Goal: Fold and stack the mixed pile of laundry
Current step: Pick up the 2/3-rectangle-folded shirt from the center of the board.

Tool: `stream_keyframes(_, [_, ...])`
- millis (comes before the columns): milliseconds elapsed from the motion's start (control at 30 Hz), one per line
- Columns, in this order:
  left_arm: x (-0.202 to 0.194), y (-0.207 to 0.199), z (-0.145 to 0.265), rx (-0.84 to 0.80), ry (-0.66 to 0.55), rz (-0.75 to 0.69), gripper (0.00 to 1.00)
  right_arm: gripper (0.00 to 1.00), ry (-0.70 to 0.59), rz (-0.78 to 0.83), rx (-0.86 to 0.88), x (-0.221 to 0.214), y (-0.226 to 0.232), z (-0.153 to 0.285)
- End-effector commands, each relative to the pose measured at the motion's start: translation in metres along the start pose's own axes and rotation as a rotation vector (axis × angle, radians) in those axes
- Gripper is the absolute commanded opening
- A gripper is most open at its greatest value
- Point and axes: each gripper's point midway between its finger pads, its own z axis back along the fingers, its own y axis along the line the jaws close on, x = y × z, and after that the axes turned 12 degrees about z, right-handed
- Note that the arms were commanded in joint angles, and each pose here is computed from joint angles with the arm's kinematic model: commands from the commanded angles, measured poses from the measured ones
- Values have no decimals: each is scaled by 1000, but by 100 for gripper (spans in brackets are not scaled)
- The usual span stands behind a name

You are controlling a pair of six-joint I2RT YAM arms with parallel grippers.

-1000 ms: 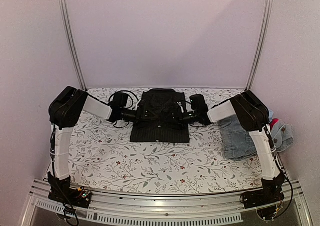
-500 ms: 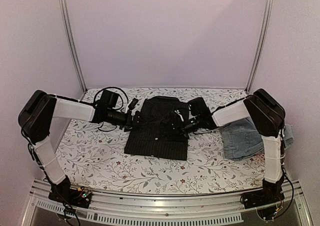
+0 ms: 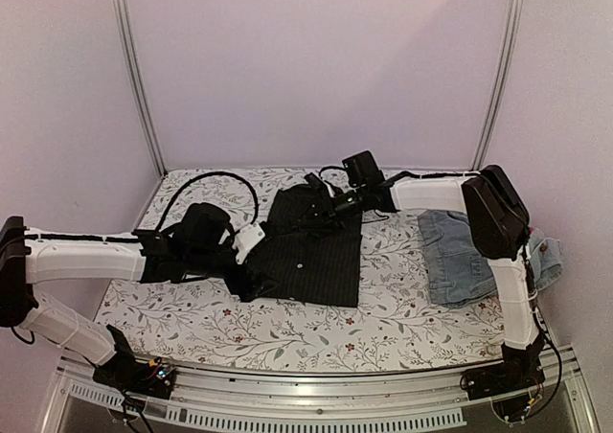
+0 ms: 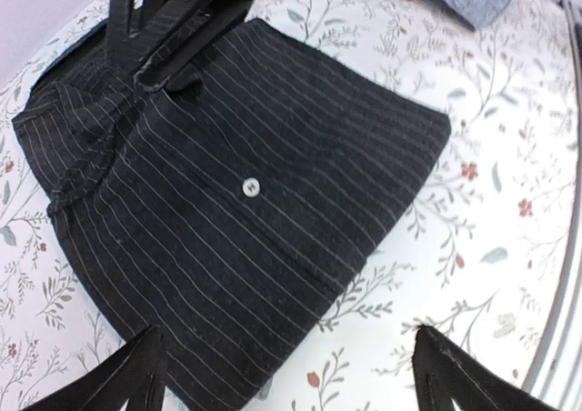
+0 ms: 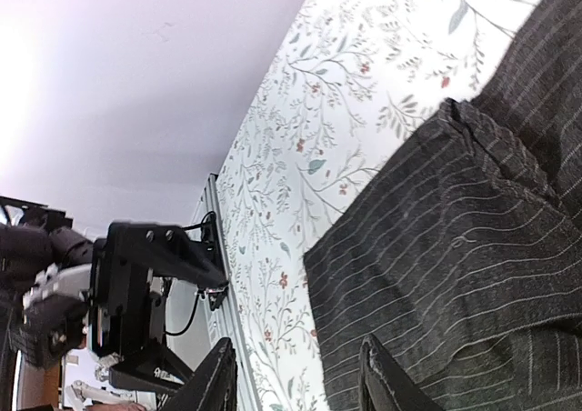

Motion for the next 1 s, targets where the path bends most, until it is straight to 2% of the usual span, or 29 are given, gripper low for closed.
stream_keyframes(0, [-28,-4,-10,92,43,-286,90,42,80,-80,-50,-34,-47,-26])
stream_keyframes(133, [-57,-18,-30,99,126,-450,81,40,120,-100,-112,-55,-81,-39])
stream_keyframes(267, [-64,-30,-51,110,124,-560,74,38,169,-123,-152,-80,-106,-46])
stream_keyframes(433, [-80,-19,-75,213,162,-676,64,38,204,-117,-182,-95,-115,-48])
stream_keyframes(633, [-67,-14,-89,322,119,-749,37,36,256,-106,-186,-113,-116,-54])
stream_keyframes(833, [-54,-44,-73,278,125,-765,0,35,296,-95,-175,-131,-106,-56])
stream_keyframes(967, [-49,-71,-46,143,195,-608,0,35,326,-87,-149,-144,-90,-53])
